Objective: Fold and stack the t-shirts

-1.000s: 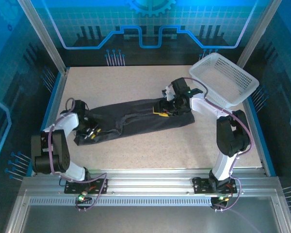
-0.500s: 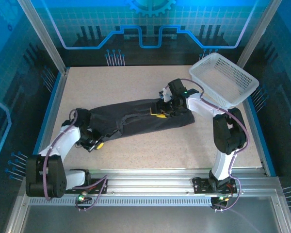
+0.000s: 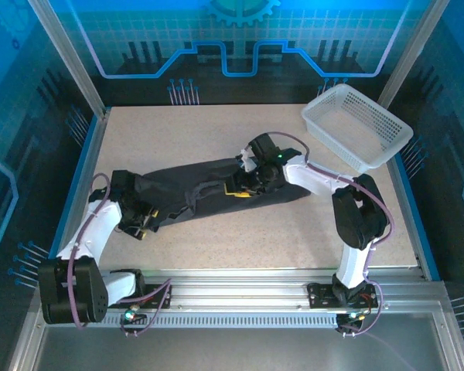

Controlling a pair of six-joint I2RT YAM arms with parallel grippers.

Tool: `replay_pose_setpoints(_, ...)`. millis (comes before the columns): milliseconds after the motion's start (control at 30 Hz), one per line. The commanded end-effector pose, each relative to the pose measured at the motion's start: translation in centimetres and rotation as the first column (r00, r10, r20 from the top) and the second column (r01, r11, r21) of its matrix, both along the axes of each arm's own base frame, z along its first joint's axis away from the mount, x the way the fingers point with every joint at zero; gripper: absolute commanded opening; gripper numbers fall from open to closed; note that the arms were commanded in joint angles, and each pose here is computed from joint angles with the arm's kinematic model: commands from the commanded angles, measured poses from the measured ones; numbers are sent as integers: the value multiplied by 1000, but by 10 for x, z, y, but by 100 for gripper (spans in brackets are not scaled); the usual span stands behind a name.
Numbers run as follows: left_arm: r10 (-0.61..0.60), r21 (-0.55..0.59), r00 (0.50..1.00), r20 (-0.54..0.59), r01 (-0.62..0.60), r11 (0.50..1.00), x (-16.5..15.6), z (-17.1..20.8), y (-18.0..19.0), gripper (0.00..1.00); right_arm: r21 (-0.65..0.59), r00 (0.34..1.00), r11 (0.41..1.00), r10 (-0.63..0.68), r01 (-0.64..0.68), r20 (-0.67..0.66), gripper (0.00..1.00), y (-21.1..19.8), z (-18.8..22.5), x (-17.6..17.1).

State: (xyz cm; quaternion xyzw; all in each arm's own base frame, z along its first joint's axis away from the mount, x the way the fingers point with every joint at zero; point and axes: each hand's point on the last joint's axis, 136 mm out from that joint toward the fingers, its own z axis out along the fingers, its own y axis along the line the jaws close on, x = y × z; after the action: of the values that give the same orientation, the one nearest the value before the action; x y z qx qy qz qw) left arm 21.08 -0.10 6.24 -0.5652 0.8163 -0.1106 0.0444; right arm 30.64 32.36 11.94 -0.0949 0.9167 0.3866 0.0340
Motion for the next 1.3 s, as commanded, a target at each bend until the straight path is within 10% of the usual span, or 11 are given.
replay_pose_setpoints(0, 169, -58, 986, -10, -169, 984, -3, -12, 1, 62, -3, 1000, 1000, -16, 16, -9, 47, 2, -4, 0)
replay_pose_setpoints(200, 256, -135, 966, 23, -251, 959, 15, -28, -4, 54, -15, 1000, 1000, -6, 6, 4, 47, -3, -1, 0)
replay_pose_setpoints(467, 282, -147, 958, 49, -273, 951, 1, -36, -7, 0, -14, 1000, 1000, -25, 25, 1, 47, -8, -4, 3)
replay_pose_setpoints(1267, 386, -248, 920, 64, -360, 899, -49, -10, -26, 0, -10, 999, 999, -33, 32, -16, 46, -16, -15, 2)
